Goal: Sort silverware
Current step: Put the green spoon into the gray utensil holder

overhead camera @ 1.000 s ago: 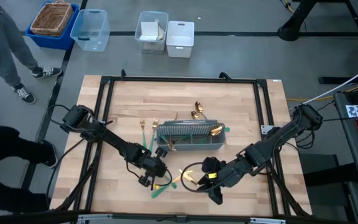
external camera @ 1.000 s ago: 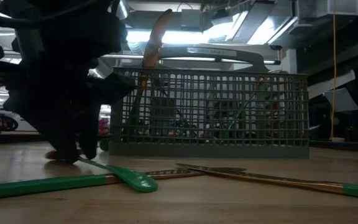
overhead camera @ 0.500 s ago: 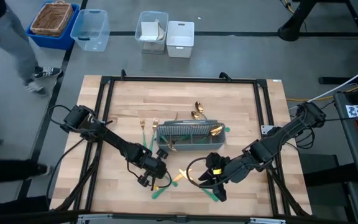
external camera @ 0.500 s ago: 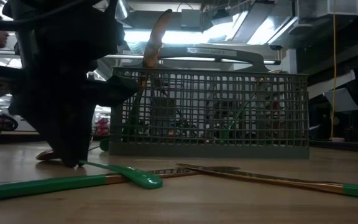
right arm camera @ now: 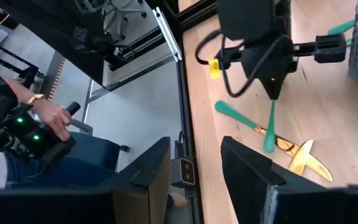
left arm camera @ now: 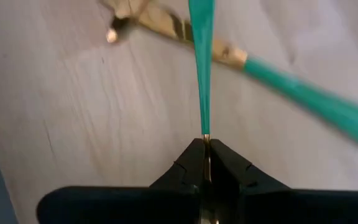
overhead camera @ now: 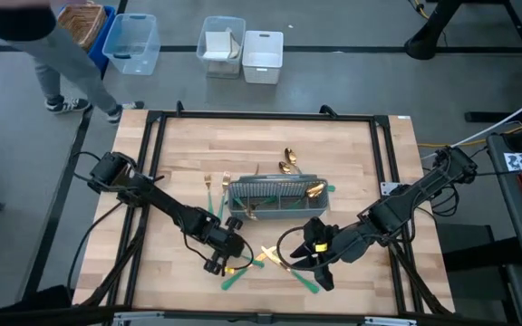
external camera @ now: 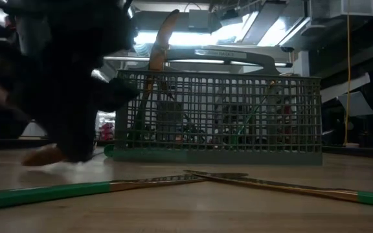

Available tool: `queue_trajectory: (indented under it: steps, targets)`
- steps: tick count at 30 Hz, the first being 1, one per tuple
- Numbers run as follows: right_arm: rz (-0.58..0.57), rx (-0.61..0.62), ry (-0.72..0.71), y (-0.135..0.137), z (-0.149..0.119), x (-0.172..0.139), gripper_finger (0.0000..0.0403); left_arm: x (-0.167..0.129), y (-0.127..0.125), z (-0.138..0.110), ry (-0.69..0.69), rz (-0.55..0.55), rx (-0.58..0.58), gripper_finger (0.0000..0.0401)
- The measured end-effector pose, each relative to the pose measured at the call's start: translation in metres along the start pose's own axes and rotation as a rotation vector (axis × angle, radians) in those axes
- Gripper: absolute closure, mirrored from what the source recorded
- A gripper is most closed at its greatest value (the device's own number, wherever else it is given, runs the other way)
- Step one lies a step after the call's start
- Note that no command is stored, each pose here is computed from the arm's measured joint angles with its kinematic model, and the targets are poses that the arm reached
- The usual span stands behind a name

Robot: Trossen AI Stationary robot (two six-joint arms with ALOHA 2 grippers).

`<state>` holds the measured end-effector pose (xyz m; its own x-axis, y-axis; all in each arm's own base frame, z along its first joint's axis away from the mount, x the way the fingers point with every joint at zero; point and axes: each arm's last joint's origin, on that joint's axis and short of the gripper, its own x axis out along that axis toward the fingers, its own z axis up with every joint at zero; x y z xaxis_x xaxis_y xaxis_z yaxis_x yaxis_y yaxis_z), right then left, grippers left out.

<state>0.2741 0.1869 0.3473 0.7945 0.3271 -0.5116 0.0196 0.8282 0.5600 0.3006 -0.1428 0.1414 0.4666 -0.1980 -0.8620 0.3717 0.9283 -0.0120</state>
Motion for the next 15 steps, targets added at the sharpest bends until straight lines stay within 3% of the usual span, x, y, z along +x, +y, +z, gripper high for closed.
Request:
queue_trajectory:
  steps: [8,15]
  targets:
    - [-0.083,-0.034,0.038,-0.007,-0.004,-0.006,0.0260,-0.017,0.000,0.008,-0.065,-0.008,-0.111,0.0397]
    - [-0.124,-0.051,0.054,-0.011,-0.004,-0.016,0.0260,-0.052,0.000,0.025,-0.242,-0.046,-0.252,0.0397]
